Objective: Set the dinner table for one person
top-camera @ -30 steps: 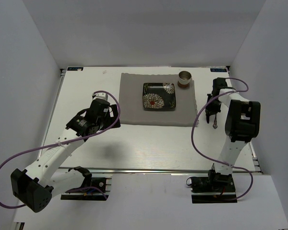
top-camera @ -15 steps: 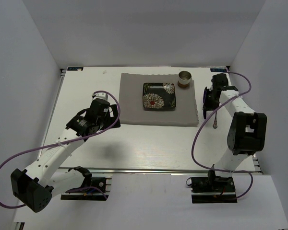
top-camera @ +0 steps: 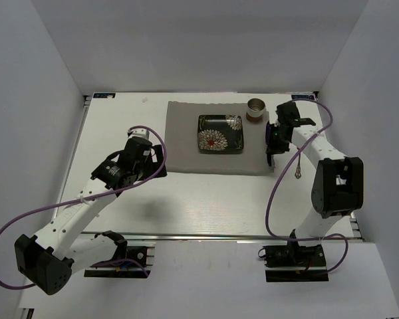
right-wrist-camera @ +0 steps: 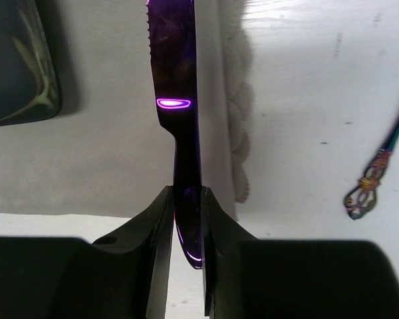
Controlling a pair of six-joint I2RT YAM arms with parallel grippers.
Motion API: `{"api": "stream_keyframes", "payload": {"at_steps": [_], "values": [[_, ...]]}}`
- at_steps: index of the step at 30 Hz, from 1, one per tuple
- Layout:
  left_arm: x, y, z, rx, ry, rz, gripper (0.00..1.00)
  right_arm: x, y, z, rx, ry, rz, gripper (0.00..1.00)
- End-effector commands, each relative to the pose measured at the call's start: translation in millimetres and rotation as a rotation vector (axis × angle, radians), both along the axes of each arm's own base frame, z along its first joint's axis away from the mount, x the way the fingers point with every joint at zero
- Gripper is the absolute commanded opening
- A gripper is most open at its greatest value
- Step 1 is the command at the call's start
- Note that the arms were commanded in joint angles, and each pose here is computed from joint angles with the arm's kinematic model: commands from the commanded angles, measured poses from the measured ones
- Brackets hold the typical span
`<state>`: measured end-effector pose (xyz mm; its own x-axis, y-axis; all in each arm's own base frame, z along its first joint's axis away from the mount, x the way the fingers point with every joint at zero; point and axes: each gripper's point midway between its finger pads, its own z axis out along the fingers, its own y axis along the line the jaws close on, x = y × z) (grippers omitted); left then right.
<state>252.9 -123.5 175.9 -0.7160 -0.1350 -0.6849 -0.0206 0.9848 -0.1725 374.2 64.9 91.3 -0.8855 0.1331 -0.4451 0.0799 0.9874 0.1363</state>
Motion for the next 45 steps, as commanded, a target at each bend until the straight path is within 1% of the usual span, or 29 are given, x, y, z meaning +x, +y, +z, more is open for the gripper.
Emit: {"api": "stream_keyframes", "payload": {"at_steps": [1,7,17,29,38,45], "values": [[0.0,3.6,5.9,0.001,-0.030,0.013,0.98,12.8,21.2,7.5,0.030,-0.020,0.009,0.00],[0.0,4.2,6.8,0.000,-0.034,0.016,0.98,17.6,37.6,-14.7,0.019,0.019,0.007,0.00],[-0.3,1.3,3.9,-0.006,-0.024,0.004,0.98,33.0,44.8,-45.7,-0.021,0.092,0.017,0.00],[-0.2,-2.0,4.3,-0.015,-0.024,-0.012,0.98,40.6,36.9,-53.9,-0.081,0.117,0.032,0.00],[-0.2,-1.3,4.1,-0.013,-0.023,-0.009,0.98,45.3,28.1,-49.6,-0.132,0.115,0.046,0.00],[0.0,-1.2,1.9,-0.007,-0.016,-0.008,0.98,38.4,32.0,-60.5,-0.114,0.129,0.063,0.00]]}}
